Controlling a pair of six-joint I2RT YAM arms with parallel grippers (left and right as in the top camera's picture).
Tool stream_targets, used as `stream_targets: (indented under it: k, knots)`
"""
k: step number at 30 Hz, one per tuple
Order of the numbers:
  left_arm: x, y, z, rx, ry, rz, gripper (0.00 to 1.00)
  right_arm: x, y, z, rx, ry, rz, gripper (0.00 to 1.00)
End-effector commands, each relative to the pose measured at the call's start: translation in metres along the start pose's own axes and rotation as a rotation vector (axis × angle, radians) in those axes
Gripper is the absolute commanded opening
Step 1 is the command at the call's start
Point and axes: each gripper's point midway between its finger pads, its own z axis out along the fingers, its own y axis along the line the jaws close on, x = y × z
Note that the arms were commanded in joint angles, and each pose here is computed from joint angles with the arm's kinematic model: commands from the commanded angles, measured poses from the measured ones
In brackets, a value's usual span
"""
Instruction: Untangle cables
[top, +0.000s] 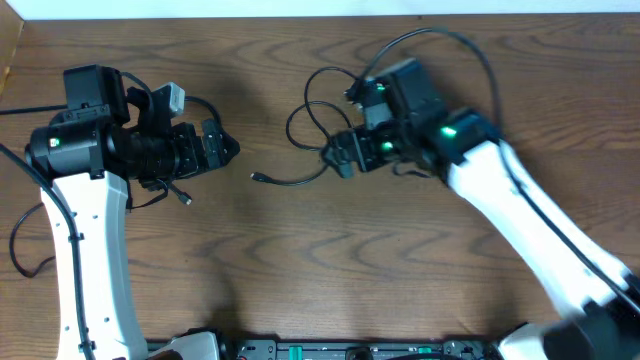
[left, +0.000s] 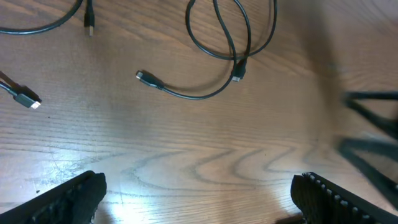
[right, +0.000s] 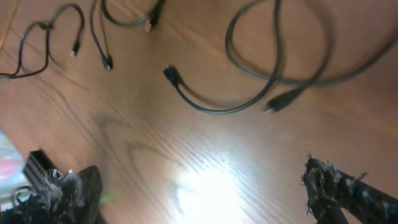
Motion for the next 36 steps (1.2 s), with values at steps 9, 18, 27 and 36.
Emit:
stream_targets:
  k: [9, 18, 27, 36]
  knots:
    - [-0.001, -0.005, -0.005, 0.011, -0.017, 0.022, 1.0, -0.005, -0.067, -0.151, 0.639, -0.256, -0.081, 0.99]
    - [-0.001, -0.005, -0.005, 0.011, -0.017, 0.022, 1.0, 0.01, -0.071, -0.166, 0.676, -0.232, -0.078, 0.99]
    - [-0.001, -0.005, -0.005, 0.011, -0.017, 0.022, 1.0, 0.01, -0.071, -0.166, 0.676, -0.231, -0.078, 0.99]
    - [-0.001, -0.005, -0.005, 0.011, -0.017, 0.022, 1.0, 0.01, -0.071, -0.166, 0.676, -0.231, -0.078, 0.99]
